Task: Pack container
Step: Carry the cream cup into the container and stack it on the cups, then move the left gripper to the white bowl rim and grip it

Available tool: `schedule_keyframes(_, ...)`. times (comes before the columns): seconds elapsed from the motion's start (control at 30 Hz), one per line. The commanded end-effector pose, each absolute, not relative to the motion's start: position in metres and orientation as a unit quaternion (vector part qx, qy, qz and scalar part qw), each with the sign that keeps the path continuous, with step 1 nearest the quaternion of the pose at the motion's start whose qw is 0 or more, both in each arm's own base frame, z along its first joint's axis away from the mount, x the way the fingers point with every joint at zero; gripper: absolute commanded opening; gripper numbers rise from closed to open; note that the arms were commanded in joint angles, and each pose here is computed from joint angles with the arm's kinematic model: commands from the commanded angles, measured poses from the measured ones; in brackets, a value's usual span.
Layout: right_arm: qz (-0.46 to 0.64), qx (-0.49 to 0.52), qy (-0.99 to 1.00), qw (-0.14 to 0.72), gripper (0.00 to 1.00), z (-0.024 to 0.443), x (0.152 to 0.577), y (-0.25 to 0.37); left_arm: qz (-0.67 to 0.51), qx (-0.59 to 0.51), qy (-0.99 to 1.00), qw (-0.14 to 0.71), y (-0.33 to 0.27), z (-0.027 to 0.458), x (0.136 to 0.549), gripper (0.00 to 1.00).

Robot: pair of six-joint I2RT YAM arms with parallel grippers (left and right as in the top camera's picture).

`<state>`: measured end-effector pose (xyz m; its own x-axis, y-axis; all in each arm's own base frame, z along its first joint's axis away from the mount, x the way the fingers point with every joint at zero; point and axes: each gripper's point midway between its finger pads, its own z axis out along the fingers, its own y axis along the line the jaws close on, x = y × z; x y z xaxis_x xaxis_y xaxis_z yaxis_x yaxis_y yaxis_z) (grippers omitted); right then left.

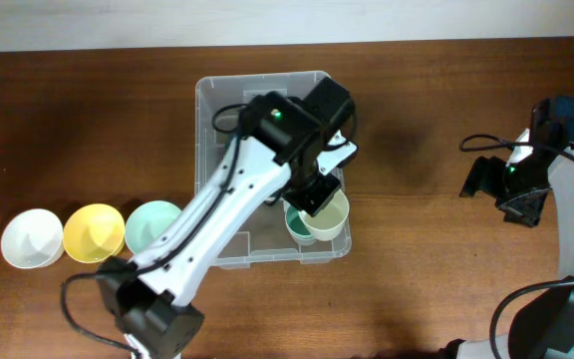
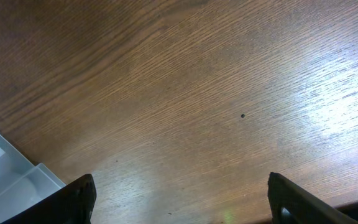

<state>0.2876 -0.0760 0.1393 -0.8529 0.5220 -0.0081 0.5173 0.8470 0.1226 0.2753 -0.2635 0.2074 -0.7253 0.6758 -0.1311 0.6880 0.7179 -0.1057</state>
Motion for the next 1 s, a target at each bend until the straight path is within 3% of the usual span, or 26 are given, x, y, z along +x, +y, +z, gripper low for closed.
schedule_keyframes(0.0, 0.059, 0.263, 0.962, 0.027, 0.84, 0.143, 0.287, -0.074, -0.036, 0.35, 0.936, 0.024, -0.253, 0.189, 0.287, 0.01)
schedule_keyframes(0.33, 0.059, 0.263, 0.963, 0.028, 0.84, 0.143, 0.287, -0.074, -0.028, 0.332, 0.943, 0.019, -0.241, 0.183, 0.298, 0.01)
schedule_keyframes(0.4, 0.059, 0.263, 0.962, 0.028, 0.84, 0.143, 0.287, -0.074, -0.027, 0.332, 0.943, 0.016, -0.24, 0.183, 0.297, 0.36)
schedule_keyframes(0.47, 0.059, 0.263, 0.963, 0.028, 0.84, 0.143, 0.287, -0.074, -0.026, 0.333, 0.943, 0.013, -0.24, 0.183, 0.296, 0.51)
schedule_keyframes(0.5, 0.059, 0.263, 0.963, 0.028, 0.84, 0.143, 0.287, -0.074, -0.026, 0.333, 0.942, 0.013, -0.24, 0.183, 0.296, 0.53)
schedule_keyframes(0.73, 0.059, 0.263, 0.963, 0.028, 0.84, 0.143, 0.287, -0.074, 0.022, 0.286, 0.956, 0.052, -0.208, 0.197, 0.315, 0.55)
schedule_keyframes(0.97, 0.059, 0.263, 0.963, 0.028, 0.84, 0.143, 0.287, -0.074, 0.015, 0.088, 0.975, 0.205, -0.085, 0.296, 0.341, 0.57)
